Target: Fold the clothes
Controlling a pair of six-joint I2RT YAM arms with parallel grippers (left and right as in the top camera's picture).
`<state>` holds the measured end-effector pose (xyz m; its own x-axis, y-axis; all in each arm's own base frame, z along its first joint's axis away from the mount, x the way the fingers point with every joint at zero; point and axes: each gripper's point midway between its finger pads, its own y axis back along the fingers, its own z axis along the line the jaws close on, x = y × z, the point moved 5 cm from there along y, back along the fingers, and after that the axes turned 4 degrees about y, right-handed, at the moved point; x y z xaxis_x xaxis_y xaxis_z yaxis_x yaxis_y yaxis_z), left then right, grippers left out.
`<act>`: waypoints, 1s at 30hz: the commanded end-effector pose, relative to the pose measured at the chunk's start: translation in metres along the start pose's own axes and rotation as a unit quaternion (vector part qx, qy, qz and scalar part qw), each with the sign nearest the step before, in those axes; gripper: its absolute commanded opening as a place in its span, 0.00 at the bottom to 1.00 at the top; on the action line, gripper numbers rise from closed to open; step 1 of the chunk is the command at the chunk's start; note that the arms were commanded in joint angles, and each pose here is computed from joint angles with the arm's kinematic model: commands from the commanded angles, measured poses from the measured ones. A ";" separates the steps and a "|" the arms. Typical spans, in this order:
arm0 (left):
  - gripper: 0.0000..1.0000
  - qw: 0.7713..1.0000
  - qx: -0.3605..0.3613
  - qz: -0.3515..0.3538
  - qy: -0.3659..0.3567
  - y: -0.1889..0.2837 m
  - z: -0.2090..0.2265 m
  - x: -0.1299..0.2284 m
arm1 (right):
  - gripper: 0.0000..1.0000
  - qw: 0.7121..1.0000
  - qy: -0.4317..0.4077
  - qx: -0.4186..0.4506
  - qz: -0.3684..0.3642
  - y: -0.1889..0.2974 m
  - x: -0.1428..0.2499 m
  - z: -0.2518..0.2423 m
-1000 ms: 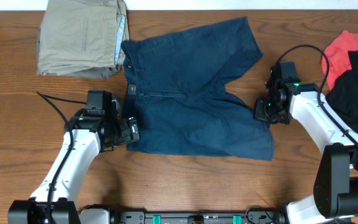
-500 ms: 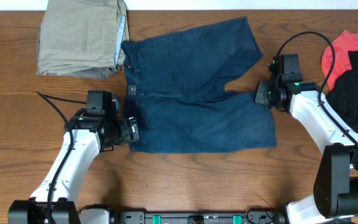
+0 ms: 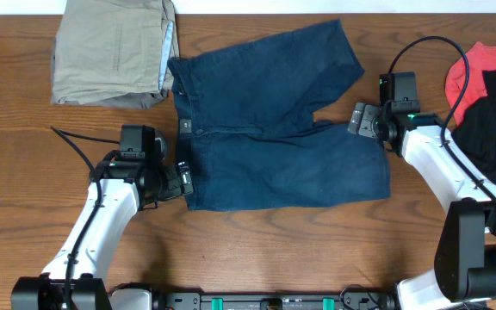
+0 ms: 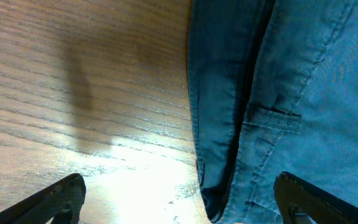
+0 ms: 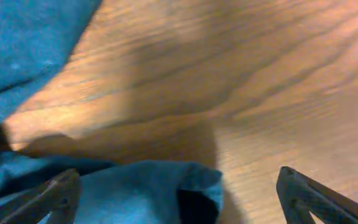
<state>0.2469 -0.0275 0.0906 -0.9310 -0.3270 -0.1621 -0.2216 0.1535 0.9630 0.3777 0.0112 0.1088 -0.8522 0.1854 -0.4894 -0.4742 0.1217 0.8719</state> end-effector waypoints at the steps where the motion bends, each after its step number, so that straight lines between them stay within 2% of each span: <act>1: 0.98 1.000 -0.003 0.009 0.008 0.000 0.002 0.004 | 0.99 0.999 -0.012 0.032 -0.003 0.011 -0.011 -0.014; 7: 1.00 1.000 0.008 -0.019 0.004 0.038 -0.005 0.000 | 0.99 0.999 -0.013 0.004 0.034 0.054 -0.023 -0.009; 8: 0.95 0.999 0.018 -0.029 0.001 0.047 -0.008 0.000 | 0.99 0.999 -0.013 -0.012 0.041 0.061 -0.024 -0.006; 9: 0.84 0.999 0.033 -0.037 -0.002 0.053 -0.011 0.001 | 0.95 0.998 -0.013 -0.033 0.050 0.069 -0.024 -0.002; 12: 0.41 0.993 0.108 -0.047 -0.016 0.070 -0.029 0.007 | 0.55 0.994 -0.013 -0.074 0.079 0.081 -0.016 0.007; 14: 0.25 0.988 0.146 -0.047 -0.029 0.077 -0.041 0.011 | 0.38 0.990 -0.011 -0.096 0.104 0.082 -0.005 0.013; 16: 0.14 0.984 0.164 -0.045 -0.043 0.078 -0.049 0.013 | 0.33 0.987 -0.006 -0.106 0.121 0.079 0.004 0.019; 18: 0.13 0.983 0.170 -0.042 -0.053 0.072 -0.056 0.013 | 0.35 0.986 0.003 -0.106 0.129 0.073 0.013 0.024; 19: 0.13 0.983 0.171 -0.040 -0.054 0.069 -0.059 0.013 | 0.41 0.986 0.007 -0.106 0.130 0.070 0.017 0.026; 21: 0.12 0.983 0.174 -0.029 -0.051 0.059 -0.067 0.012 | 0.62 0.985 0.016 -0.109 0.133 0.061 0.027 0.032; 23: 0.09 0.984 0.173 -0.016 -0.046 0.050 -0.073 0.012 | 0.65 0.984 0.023 -0.111 0.137 0.054 0.038 0.035; 26: 0.08 0.985 0.165 0.011 -0.052 0.032 -0.079 0.014 | 0.63 0.983 0.030 -0.111 0.144 0.041 0.055 0.037; 28: 0.08 0.986 0.154 0.034 -0.052 0.018 -0.080 0.018 | 0.54 0.982 0.032 -0.111 0.149 0.034 0.065 0.037; 30: 0.06 0.987 0.141 0.059 -0.049 0.004 -0.079 0.020 | 0.40 0.982 0.033 -0.109 0.153 0.026 0.075 0.035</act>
<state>0.2528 -0.1034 0.1251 -0.9659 -0.2039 -0.1594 -0.2362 0.4429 0.8649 0.3174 0.0607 0.1080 -0.9639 0.1251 -0.2351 -0.2517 -0.1399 0.9576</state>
